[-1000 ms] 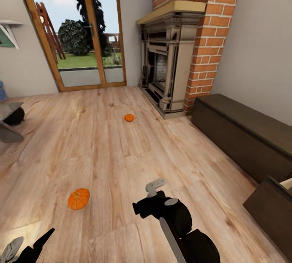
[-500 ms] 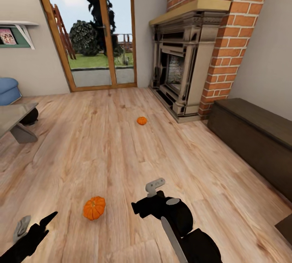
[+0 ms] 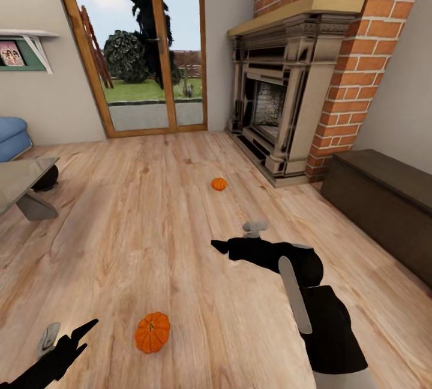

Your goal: Place each of the two pumpkins and all three candles from the living room inside a cabinet in the living room (use any cabinet), then make sure every cabinet is closed, and position the cauldron so it is next to a table in the living room.

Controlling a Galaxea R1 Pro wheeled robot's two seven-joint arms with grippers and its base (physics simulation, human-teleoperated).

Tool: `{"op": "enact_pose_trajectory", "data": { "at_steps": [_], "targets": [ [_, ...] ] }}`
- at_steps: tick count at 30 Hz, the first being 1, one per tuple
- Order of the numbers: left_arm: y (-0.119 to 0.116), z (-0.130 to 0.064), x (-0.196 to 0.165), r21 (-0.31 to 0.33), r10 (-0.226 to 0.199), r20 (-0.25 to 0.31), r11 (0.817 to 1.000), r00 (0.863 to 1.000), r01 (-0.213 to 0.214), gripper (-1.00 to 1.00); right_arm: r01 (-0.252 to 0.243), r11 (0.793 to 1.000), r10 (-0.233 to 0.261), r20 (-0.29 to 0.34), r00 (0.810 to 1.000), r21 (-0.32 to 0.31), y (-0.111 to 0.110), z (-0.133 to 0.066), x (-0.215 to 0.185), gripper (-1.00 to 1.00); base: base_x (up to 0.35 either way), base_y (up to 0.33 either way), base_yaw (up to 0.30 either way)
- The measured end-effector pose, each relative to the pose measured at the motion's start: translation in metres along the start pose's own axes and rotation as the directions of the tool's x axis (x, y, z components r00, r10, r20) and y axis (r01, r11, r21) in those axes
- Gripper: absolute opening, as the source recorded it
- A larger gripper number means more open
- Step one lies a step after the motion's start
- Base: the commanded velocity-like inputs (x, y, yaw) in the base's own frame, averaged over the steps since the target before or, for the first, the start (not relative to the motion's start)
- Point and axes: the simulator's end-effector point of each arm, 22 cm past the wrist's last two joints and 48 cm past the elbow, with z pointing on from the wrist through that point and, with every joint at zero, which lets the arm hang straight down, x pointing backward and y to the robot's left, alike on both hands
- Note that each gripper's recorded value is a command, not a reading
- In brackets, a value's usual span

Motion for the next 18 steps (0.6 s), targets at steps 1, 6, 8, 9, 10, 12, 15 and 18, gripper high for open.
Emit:
{"op": "enact_pose_trajectory", "data": {
  "at_steps": [1,6,8,9,10,12,15,18],
  "targets": [
    [-0.001,0.001,0.002,0.006,0.005,-0.005,1.0,1.0,-0.005,1.0,-0.038,0.999,0.037,0.036,0.999,0.02,-0.017,-0.008,-0.013,1.0,0.259,0.242,0.0],
    [-0.008,0.003,0.008,0.04,0.007,-0.016,0.999,1.0,-0.006,1.0,-0.094,0.995,0.091,0.089,0.992,0.037,-0.04,-0.02,-0.03,1.0,0.261,0.242,0.0],
    [-0.01,0.005,0.011,0.053,0.017,-0.022,0.998,1.0,-0.016,1.0,-0.099,0.995,0.099,0.099,0.99,0.005,-0.037,-0.023,-0.034,1.0,0.261,0.242,0.0],
    [-0.01,0.005,0.011,0.053,0.018,-0.022,0.998,1.0,-0.017,1.0,-0.099,0.995,0.098,0.099,0.99,0.005,-0.037,-0.023,-0.034,1.0,0.262,0.242,0.0],
    [-0.011,0.005,0.014,0.054,0.023,-0.028,0.998,0.999,-0.021,1.0,-0.099,0.995,0.099,0.1,0.99,-0.006,-0.035,-0.023,-0.035,1.0,0.262,0.242,0.0],
    [-0.019,0.014,0.027,0.069,0.043,-0.061,0.997,0.997,-0.039,1.0,-0.094,0.994,0.099,0.102,0.99,-0.055,-0.024,-0.024,-0.036,1.0,0.262,0.24,0.0],
    [-0.034,0.028,0.038,0.096,0.067,-0.094,0.994,0.993,-0.058,1.0,-0.086,0.992,0.095,0.105,0.99,-0.087,-0.018,-0.025,-0.037,1.0,0.194,0.139,0.0],
    [-0.04,0.032,0.041,0.108,0.07,-0.105,0.992,0.992,-0.059,1.0,-0.084,0.992,0.094,0.106,0.99,-0.095,-0.016,-0.025,-0.037,1.0,0.065,0.046,0.0]
  ]
}}
